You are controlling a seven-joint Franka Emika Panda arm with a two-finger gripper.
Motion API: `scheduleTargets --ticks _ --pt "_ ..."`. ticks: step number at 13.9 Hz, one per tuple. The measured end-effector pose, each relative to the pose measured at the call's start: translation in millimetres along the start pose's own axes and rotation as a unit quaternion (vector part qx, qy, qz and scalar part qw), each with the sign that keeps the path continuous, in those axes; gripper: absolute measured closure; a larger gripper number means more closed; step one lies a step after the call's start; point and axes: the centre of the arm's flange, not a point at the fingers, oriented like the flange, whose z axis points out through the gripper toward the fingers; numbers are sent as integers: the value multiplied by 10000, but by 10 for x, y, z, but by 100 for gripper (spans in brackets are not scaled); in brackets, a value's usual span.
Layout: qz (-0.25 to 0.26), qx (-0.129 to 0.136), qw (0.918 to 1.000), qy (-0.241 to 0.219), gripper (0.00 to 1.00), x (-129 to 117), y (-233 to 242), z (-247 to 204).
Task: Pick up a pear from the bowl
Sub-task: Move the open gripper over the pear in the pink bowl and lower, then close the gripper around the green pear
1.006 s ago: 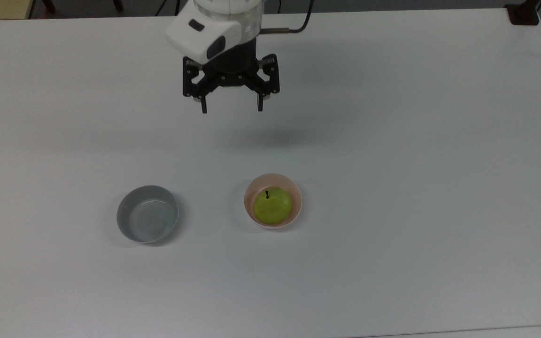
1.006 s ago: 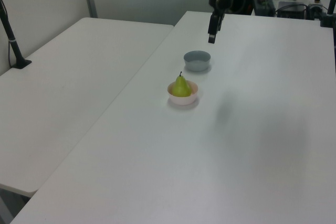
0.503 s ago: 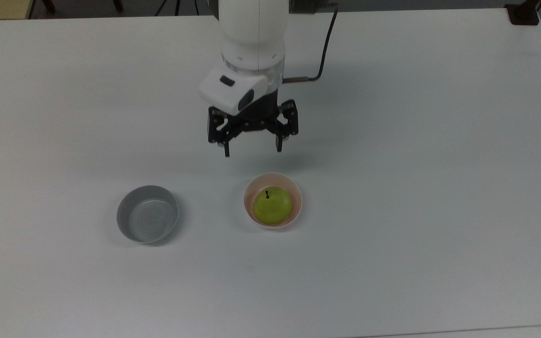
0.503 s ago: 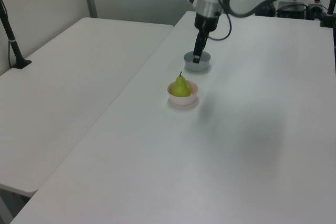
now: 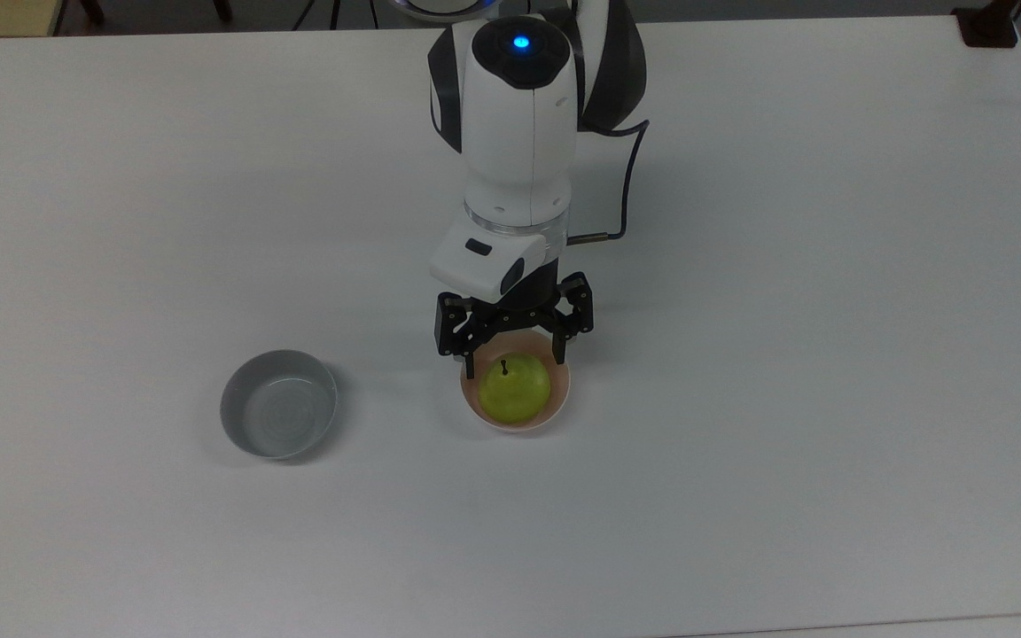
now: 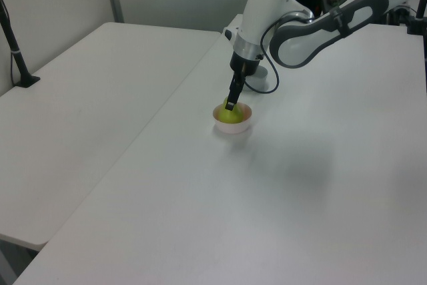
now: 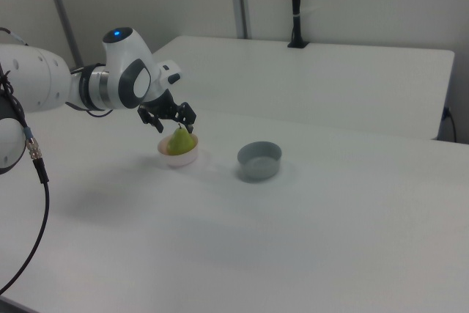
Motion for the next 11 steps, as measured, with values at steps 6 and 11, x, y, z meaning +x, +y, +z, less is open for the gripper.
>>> scheduleTargets --ticks 6,11 --pt "-8 -5 10000 -33 13 -23 -12 102" --pt "-23 -21 10000 -47 38 -29 -14 123"
